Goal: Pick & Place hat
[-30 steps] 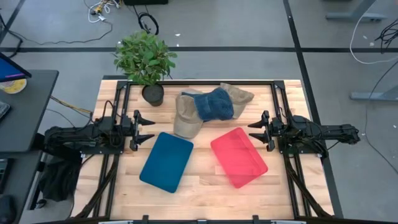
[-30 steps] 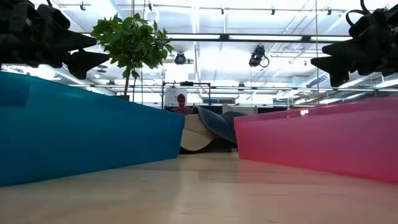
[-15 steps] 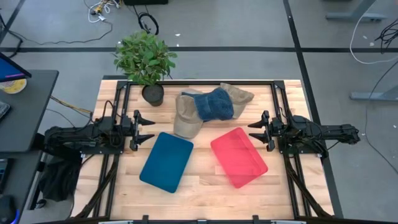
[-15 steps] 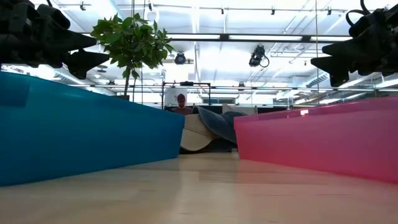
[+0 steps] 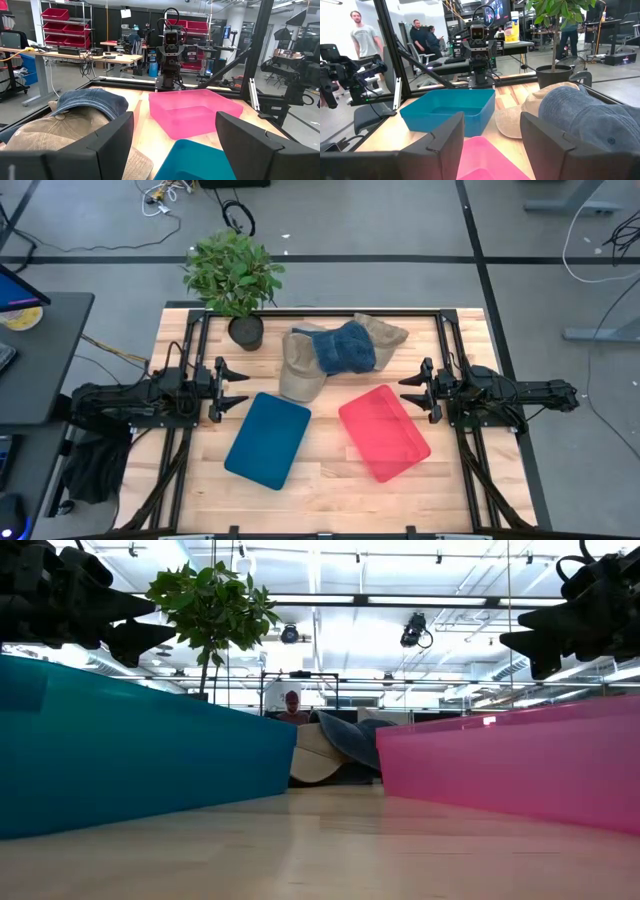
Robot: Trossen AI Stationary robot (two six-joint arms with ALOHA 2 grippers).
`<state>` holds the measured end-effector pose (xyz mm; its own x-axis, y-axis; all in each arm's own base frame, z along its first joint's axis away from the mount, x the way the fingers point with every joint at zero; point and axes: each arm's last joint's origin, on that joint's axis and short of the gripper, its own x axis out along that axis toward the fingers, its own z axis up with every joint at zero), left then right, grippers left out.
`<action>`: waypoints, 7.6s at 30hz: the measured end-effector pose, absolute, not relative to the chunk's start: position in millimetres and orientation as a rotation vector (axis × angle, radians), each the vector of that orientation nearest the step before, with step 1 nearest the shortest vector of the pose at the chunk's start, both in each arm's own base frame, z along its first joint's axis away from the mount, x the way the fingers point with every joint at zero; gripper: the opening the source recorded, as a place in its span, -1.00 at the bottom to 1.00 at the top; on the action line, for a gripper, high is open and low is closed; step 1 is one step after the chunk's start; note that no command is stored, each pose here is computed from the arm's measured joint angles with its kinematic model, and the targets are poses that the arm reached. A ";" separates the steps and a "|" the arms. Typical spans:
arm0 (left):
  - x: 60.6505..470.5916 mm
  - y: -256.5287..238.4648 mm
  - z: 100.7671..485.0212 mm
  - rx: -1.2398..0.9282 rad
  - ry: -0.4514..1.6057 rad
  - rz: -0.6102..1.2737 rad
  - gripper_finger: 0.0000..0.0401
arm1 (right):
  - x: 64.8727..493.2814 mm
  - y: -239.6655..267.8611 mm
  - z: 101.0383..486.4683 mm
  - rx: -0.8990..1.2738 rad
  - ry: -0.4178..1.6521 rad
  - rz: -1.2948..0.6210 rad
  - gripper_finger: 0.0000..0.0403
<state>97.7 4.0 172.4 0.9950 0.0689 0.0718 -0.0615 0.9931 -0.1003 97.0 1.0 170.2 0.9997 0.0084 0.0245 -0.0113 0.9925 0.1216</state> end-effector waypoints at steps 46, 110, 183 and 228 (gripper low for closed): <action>92.6 5.9 196.8 -0.279 -0.344 0.093 0.43 | 84.0 -4.0 215.5 0.112 -0.523 -0.138 -0.02; 150.5 29.5 374.4 -0.414 -0.394 0.444 0.43 | 149.0 -16.4 392.4 0.274 -0.170 -0.406 -0.02; 229.6 36.1 357.9 -0.272 0.449 0.483 0.21 | 223.5 -110.9 237.9 0.888 0.851 -0.713 0.37; 232.0 36.5 362.7 -0.280 0.392 0.477 0.21 | 210.2 -146.6 141.2 1.196 0.488 -0.557 0.47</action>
<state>232.0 36.5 362.7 0.8163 0.3887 -0.4271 -0.4943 0.8528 -0.1685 210.2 -146.6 141.2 0.7683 -0.1441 -0.6236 0.6372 0.2639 0.7241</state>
